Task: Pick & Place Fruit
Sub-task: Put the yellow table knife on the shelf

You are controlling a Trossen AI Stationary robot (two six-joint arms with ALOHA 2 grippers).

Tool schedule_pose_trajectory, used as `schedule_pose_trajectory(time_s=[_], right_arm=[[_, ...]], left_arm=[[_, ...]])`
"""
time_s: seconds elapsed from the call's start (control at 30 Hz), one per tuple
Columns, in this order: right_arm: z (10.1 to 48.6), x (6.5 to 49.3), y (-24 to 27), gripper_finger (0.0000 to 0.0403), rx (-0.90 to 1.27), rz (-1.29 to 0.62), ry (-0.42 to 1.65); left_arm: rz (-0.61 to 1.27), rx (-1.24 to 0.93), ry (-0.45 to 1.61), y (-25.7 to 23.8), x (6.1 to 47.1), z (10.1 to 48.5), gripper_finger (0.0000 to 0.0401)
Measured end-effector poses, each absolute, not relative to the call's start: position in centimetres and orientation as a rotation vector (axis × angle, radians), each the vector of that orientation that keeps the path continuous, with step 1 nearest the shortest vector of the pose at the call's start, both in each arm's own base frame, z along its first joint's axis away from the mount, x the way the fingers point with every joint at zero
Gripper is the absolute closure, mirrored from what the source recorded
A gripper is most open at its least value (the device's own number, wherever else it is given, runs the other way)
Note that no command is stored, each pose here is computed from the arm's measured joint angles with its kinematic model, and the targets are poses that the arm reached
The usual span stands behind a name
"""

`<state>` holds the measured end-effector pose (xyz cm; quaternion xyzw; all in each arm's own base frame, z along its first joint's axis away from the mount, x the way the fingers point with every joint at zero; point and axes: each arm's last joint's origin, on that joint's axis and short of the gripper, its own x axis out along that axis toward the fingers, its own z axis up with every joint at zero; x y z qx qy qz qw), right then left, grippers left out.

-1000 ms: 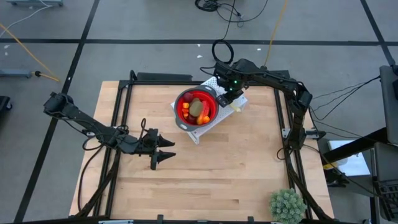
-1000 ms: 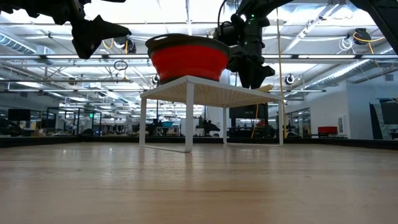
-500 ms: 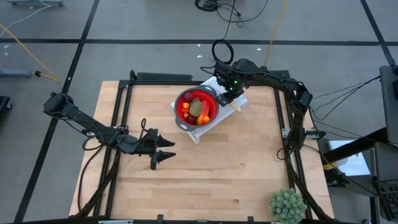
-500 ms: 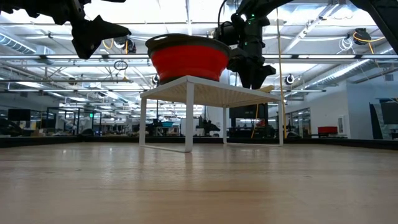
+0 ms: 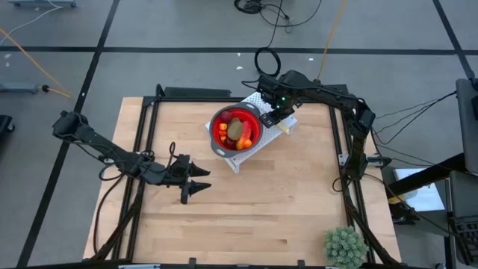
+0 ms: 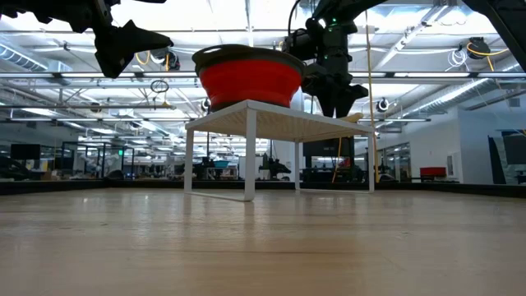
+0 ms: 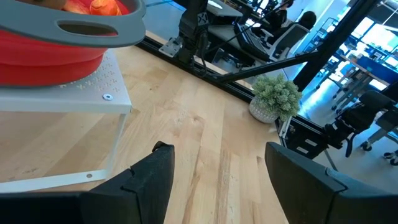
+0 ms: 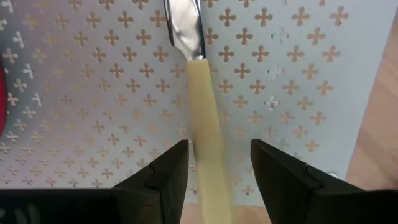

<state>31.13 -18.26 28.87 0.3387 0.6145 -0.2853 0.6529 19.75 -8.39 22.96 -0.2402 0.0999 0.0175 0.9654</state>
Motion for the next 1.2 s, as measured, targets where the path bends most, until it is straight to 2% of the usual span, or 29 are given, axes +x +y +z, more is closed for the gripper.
schedule_pose_trajectory(time_s=[1.2], right_arm=[[28.91, 31.13, -18.08, 0.0236, 0.962, -0.741, 1.353]], left_arm=[[0.011, -0.486, 0.211, -8.47, 19.75, 22.95, 0.0151]])
